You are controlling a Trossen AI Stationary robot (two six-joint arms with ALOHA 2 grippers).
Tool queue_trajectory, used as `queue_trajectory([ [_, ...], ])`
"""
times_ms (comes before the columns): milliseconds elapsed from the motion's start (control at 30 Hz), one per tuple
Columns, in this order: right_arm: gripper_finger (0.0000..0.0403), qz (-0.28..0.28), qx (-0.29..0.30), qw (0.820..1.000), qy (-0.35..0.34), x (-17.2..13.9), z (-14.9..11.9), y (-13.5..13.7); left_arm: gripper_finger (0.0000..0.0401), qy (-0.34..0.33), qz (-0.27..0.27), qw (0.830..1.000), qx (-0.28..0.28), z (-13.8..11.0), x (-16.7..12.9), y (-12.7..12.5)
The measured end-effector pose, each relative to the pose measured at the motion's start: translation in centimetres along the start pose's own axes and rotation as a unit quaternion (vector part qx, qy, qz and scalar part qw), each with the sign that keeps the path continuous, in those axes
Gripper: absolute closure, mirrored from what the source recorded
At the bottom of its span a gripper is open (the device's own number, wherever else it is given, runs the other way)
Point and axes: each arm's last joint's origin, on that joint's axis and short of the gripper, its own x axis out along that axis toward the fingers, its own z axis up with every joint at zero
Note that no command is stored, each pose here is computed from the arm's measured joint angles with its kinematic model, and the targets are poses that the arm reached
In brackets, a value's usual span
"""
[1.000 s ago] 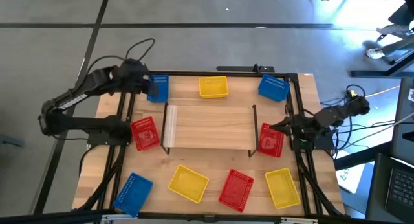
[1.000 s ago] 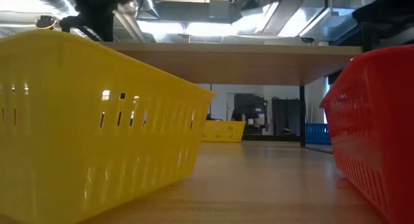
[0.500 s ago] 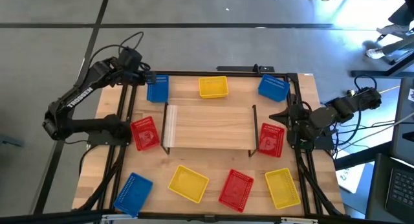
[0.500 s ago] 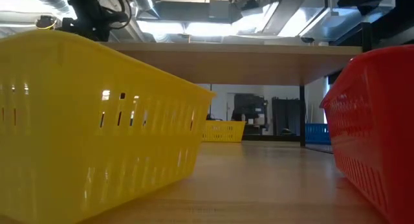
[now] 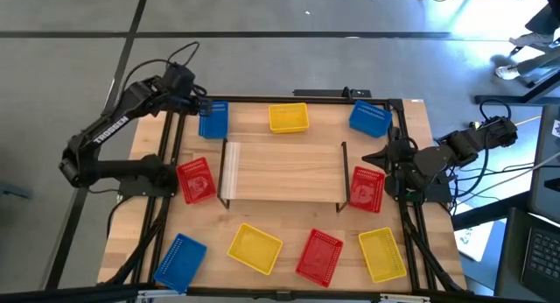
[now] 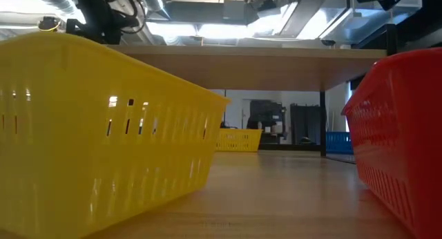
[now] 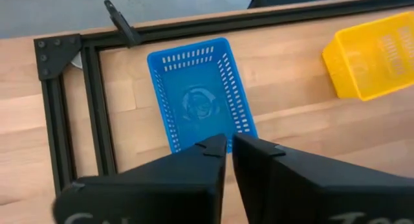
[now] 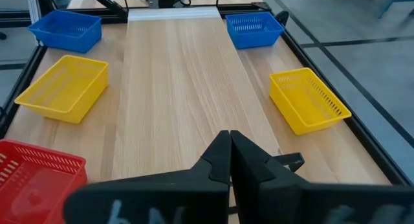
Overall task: Stack baskets on shelf by color
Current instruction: Put the top left blue bin on the shelf
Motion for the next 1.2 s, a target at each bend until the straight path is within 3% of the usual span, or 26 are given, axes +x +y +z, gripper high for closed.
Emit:
queue_trajectory([
  [200,0.0402,0.001,0.001,1.000,-0.001,0.0,0.0,0.0,0.0333,0.031,0.019,0.999,0.004,0.4,2.0,-0.6],
  [400,0.0402,0.001,0.000,1.000,-0.001,0.0,0.0,0.0,0.0322,0.083,0.024,0.992,-0.095,1.1,5.2,-1.1],
  [533,0.0402,0.001,0.000,1.000,0.000,0.0,0.0,0.0,0.0324,0.116,0.023,0.987,-0.113,1.7,8.1,-1.5],
  [667,0.0402,0.001,0.000,1.000,0.000,0.0,0.0,0.0,0.0322,0.128,0.020,0.985,-0.114,2.1,10.9,-2.1],
  [867,0.0402,0.001,0.001,1.000,0.000,0.0,0.0,0.0,0.0321,0.159,-0.033,0.984,-0.080,2.2,14.3,-3.5],
  [1033,0.0402,0.001,0.000,1.000,0.000,0.0,0.0,0.0,0.0321,0.168,-0.030,0.984,-0.054,1.8,16.6,-4.2],
  [1200,0.0402,0.001,0.000,1.000,0.000,0.0,0.0,0.0,0.0321,0.162,0.010,0.986,-0.046,1.5,17.5,-4.2],
])
